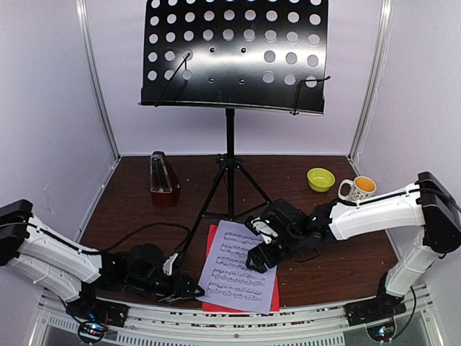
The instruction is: Set up the instrument practice props
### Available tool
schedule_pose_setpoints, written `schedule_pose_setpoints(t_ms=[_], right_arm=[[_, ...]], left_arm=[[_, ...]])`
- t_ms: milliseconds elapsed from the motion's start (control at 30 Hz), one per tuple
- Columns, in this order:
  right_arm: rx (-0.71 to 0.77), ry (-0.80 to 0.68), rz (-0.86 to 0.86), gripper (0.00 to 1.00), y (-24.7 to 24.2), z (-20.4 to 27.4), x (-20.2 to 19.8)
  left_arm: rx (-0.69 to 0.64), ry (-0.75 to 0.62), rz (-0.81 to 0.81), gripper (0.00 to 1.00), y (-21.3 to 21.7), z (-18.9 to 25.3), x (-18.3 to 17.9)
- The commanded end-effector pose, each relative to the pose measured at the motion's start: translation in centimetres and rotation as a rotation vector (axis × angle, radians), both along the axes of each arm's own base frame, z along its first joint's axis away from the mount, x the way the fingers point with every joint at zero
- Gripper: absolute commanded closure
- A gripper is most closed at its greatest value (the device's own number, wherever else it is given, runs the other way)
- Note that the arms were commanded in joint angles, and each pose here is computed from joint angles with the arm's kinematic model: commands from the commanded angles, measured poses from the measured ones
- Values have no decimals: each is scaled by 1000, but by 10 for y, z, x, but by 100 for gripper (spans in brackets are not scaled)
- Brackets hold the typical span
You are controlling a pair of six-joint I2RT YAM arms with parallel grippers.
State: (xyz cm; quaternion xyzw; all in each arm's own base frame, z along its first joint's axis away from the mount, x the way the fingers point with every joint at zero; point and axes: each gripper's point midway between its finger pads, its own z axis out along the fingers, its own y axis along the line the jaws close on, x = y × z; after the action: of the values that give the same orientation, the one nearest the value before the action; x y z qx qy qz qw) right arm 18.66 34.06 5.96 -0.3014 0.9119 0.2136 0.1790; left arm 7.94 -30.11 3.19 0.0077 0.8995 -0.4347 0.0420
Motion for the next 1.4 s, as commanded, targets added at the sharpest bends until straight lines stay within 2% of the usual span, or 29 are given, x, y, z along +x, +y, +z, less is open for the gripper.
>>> schedule_pose_setpoints(t_ms=[0,200,367,633,933,967,1067,1367], right_arm=[[-57,34,-8,25,-21,-24,-10],[-68,97,11,56,-22,-50,-25],[-69,119,19,68,-24,-60,-31],[-53,120,33,68,-19,-56,-33],[-16,98,37,66,-14,-41,-31],[-5,93,38,65,-13,-37,-30],[30,75,35,61,-9,-20,-27],[217,-16,9,41,-5,53,-15]], left_arm=[[-65,11,-10,53,-17,5,0],[-82,13,42,57,-14,1,6],[-88,-31,94,59,-7,7,15],[-93,-41,87,63,-15,5,18],[-37,-111,66,78,-19,16,26],[-25,-124,54,85,-21,20,27],[34,-176,-2,98,-26,30,30],[217,-413,-92,100,-20,75,48]])
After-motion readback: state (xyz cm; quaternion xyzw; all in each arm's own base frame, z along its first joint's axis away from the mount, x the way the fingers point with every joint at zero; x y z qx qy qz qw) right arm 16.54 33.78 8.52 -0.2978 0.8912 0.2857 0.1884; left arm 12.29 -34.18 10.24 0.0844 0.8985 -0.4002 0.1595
